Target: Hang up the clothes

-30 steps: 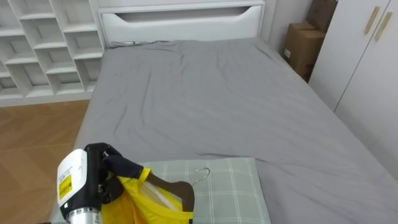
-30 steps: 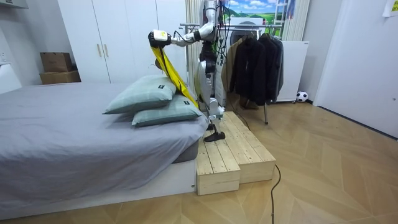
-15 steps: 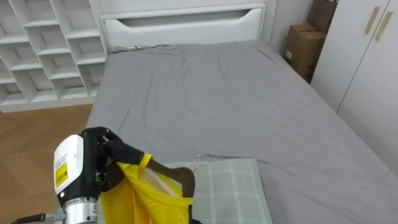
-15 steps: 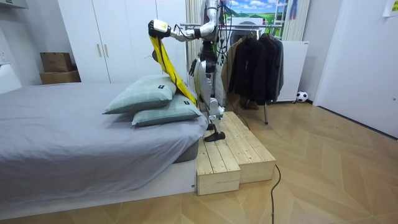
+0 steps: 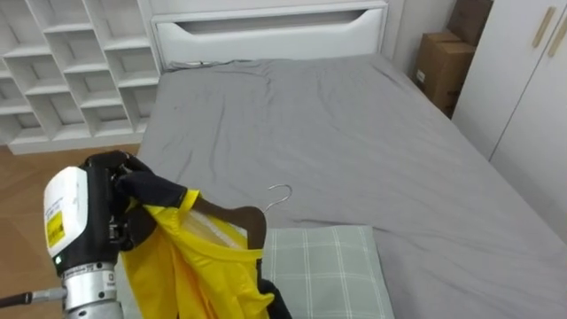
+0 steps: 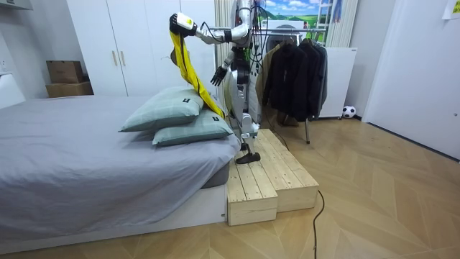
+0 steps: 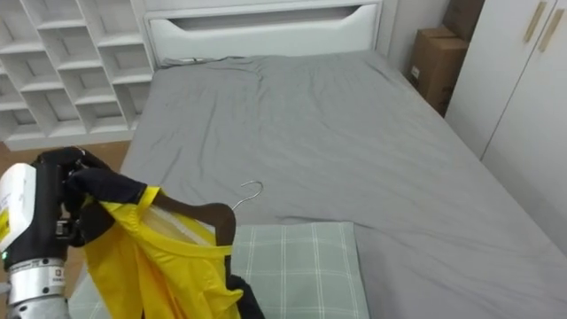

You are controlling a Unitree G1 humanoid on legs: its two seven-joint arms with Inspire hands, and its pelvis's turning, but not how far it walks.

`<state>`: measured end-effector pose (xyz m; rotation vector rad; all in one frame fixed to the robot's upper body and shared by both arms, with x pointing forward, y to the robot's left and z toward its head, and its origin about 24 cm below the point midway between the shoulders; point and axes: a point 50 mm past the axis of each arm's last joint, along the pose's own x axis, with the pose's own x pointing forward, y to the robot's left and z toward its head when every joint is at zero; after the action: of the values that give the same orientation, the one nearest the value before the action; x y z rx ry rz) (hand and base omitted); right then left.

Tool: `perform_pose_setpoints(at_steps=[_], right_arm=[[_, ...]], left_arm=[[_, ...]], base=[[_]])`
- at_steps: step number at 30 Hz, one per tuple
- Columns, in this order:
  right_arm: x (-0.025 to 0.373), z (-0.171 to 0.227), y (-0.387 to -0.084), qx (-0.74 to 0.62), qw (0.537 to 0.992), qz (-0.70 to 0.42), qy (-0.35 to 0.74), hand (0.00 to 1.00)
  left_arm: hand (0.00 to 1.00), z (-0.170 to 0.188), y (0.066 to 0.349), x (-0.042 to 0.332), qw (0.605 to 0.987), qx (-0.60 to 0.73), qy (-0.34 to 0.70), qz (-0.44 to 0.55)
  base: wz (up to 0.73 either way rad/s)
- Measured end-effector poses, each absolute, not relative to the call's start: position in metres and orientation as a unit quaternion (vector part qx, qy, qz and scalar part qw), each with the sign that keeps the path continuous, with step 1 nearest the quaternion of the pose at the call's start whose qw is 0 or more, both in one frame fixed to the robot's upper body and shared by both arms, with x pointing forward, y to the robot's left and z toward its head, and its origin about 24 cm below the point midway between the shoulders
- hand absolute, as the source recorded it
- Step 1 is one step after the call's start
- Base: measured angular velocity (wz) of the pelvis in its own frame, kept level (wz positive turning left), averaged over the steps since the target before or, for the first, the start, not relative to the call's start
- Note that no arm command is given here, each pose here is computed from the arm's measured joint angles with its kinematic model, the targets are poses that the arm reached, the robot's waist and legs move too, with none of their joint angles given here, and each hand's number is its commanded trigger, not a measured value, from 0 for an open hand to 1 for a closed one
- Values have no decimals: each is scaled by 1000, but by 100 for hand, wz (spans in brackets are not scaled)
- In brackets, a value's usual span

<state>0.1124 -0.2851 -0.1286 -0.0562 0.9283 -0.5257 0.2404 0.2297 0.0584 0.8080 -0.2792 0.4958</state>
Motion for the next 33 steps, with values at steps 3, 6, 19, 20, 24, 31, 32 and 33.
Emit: perform_pose_setpoints(at_steps=[3, 6, 19, 20, 24, 31, 32, 33], right_arm=[[116, -127, -285, -26, 865, -249, 435, 0], [124, -122, -284, -26, 875, -245, 417, 0], [148, -104, -283, -24, 903, -236, 359, 0], [150, -103, -282, -30, 904, -233, 357, 0], [154, -99, -282, -66, 909, -216, 351, 0], [161, -91, -284, -163, 906, -199, 336, 0], [164, -87, -286, -183, 906, -199, 326, 0], [166, -84, -288, -194, 905, -200, 320, 0]], left_arm=[[100, 65, 228, 240, 879, 383, -150, 243], [100, 68, 228, 241, 876, 380, -158, 249], [100, 83, 234, 242, 865, 372, -186, 281], [100, 83, 234, 242, 865, 372, -186, 282], [100, 83, 234, 242, 865, 372, -186, 281], [100, 84, 232, 242, 859, 387, -190, 277], [100, 84, 232, 242, 856, 393, -193, 275], [100, 84, 232, 242, 855, 394, -193, 275]], base=[[0], [-4], [0], [0], [0], [0], [0], [0]])
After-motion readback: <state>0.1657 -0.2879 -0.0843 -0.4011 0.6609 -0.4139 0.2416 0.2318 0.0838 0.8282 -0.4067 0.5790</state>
